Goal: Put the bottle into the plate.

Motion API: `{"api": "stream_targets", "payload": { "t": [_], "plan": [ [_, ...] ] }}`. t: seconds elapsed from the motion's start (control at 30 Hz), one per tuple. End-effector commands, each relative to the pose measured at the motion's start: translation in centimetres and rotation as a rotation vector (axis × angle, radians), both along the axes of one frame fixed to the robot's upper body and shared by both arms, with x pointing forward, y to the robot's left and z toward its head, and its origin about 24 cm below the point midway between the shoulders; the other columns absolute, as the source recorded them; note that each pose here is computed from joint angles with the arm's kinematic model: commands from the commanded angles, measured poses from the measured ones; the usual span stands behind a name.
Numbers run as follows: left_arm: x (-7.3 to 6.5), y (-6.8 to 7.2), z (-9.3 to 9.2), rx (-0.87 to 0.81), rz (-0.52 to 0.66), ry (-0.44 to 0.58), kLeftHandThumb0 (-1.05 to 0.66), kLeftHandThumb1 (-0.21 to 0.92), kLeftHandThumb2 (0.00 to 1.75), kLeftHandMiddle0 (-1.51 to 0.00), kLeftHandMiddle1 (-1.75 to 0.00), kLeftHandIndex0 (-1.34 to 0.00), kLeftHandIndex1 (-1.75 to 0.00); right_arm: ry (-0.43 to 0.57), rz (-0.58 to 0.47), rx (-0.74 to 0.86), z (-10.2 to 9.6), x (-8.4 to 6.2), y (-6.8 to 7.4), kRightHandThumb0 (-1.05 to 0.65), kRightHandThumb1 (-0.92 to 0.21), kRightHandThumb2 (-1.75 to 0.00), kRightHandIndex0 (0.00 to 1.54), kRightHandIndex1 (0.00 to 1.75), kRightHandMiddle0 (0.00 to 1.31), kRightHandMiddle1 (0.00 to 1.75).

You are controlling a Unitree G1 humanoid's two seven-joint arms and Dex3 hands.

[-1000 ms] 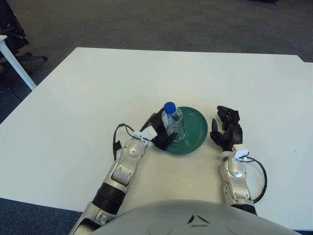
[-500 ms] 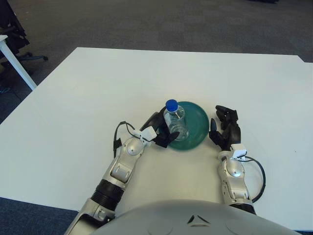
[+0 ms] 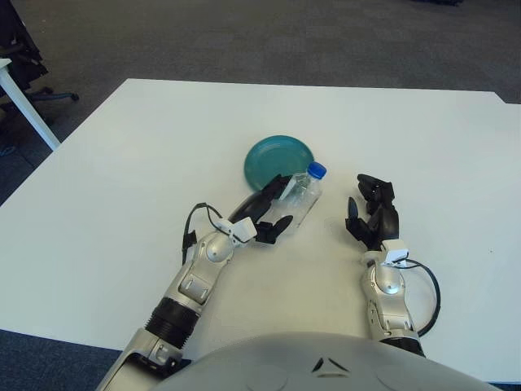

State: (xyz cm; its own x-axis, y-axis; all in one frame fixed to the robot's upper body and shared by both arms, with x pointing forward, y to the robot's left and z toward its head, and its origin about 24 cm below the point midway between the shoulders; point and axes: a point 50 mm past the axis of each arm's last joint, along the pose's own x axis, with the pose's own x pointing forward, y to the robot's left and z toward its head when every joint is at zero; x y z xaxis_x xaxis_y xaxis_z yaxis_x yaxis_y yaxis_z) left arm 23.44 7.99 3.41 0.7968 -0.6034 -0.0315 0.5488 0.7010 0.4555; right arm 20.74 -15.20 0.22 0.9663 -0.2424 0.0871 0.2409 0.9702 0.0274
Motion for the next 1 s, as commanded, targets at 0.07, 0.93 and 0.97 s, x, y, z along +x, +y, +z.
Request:
{"api": "stream_targets", "payload": {
  "t": [0.07, 0.93, 0.97],
  "plan": [
    [0.0, 0.8, -0.2, 0.001, -0.020, 0.039, -1.05, 0.92, 0.69, 0.00, 0.00, 0.00, -0.01, 0.112, 0.004, 0.041, -2.2, -1.0, 0.2, -0.41, -0.73, -0.76, 0.34, 0.56, 0.01, 1.10],
    [-0.5, 1.1, -1.6, -0.258, 0.207, 0.064, -1.05, 0.92, 1.01, 0.00, 0.00, 0.00, 0.00, 0.117, 0.009, 0.052, -2.4, -1.0, 0.0, -0.44, -0.72, -0.76, 0.33, 0.55, 0.03, 1.11],
    [-0.5, 1.1, -1.6, -0.263, 0.209, 0.061, -1.05, 0.92, 1.02, 0.00, 0.00, 0.00, 0.00, 0.117, 0.008, 0.052, -2.4, -1.0, 0.0, -0.44, -0.72, -0.76, 0.33, 0.56, 0.03, 1.11]
  ]
}}
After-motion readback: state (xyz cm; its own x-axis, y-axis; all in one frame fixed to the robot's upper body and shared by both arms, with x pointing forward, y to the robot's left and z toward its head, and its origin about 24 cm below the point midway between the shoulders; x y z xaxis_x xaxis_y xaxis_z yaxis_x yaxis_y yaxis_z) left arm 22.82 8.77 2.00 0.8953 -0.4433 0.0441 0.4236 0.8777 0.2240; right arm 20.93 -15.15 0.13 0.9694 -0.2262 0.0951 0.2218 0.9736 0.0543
